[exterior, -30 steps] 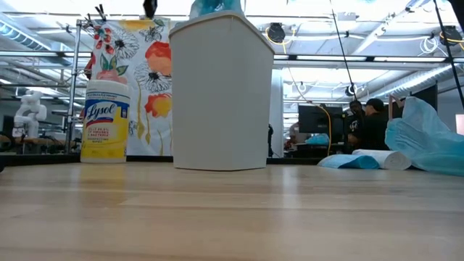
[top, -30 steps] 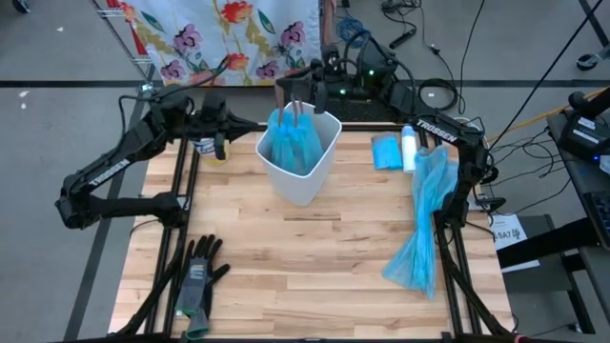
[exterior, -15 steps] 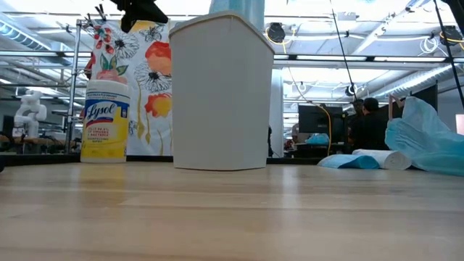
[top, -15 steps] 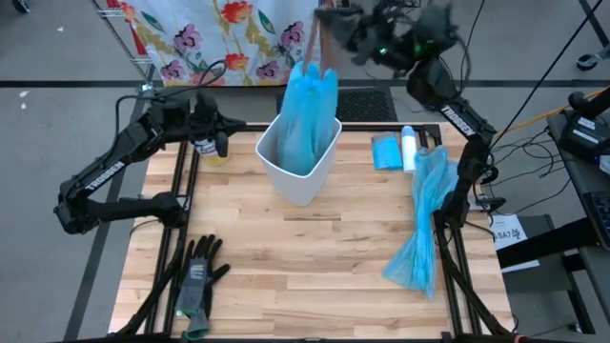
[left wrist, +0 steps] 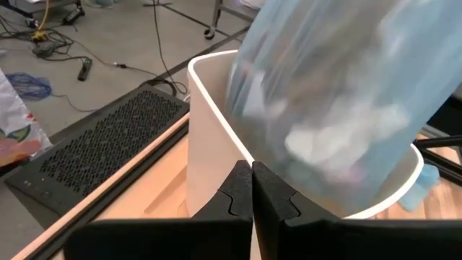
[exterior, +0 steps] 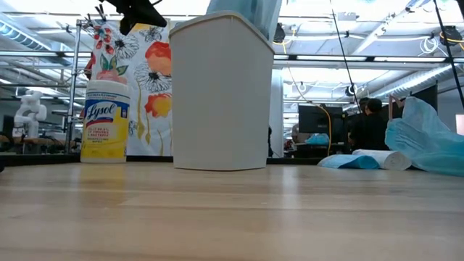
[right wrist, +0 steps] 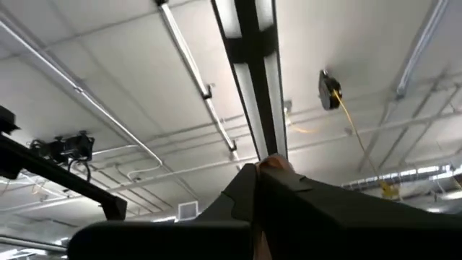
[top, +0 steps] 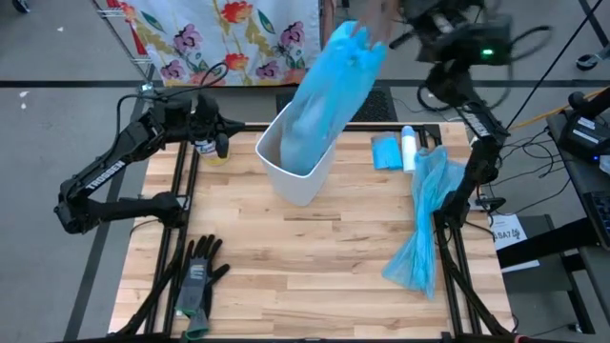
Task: Place trash/remove bag and relplace
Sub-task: Remove the trash bag from the trash bin
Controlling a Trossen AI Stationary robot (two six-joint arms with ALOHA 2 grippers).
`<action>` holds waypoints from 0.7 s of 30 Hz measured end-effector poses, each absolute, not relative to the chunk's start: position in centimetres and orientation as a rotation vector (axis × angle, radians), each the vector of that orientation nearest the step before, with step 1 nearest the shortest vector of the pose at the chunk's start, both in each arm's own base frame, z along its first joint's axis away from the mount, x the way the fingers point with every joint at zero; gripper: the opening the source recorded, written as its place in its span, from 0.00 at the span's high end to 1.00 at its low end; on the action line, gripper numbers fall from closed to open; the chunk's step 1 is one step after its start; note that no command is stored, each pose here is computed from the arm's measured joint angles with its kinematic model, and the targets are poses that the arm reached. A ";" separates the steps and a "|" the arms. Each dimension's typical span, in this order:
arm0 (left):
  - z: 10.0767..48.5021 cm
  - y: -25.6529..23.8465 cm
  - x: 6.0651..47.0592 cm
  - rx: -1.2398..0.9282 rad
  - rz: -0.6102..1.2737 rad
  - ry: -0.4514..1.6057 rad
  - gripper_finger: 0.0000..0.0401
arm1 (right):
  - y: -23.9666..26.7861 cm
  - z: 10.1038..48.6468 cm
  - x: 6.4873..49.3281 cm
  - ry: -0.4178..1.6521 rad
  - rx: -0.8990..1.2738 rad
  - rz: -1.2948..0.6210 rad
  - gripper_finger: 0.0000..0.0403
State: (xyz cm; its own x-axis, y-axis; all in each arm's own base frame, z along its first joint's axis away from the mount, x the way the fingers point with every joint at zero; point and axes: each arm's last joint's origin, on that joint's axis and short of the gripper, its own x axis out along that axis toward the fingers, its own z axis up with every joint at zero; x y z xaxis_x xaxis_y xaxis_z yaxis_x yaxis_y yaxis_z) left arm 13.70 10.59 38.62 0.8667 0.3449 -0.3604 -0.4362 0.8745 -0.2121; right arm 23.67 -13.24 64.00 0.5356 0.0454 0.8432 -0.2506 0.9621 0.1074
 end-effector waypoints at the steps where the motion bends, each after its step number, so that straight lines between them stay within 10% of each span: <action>1: 38.6 10.6 13.7 -0.295 0.415 0.322 1.00 | -13.0 64.4 22.9 -1.005 0.208 0.174 1.00; 21: 38.5 10.6 13.7 -0.290 0.415 0.332 1.00 | -6.0 68.3 11.2 -1.061 -0.010 0.054 1.00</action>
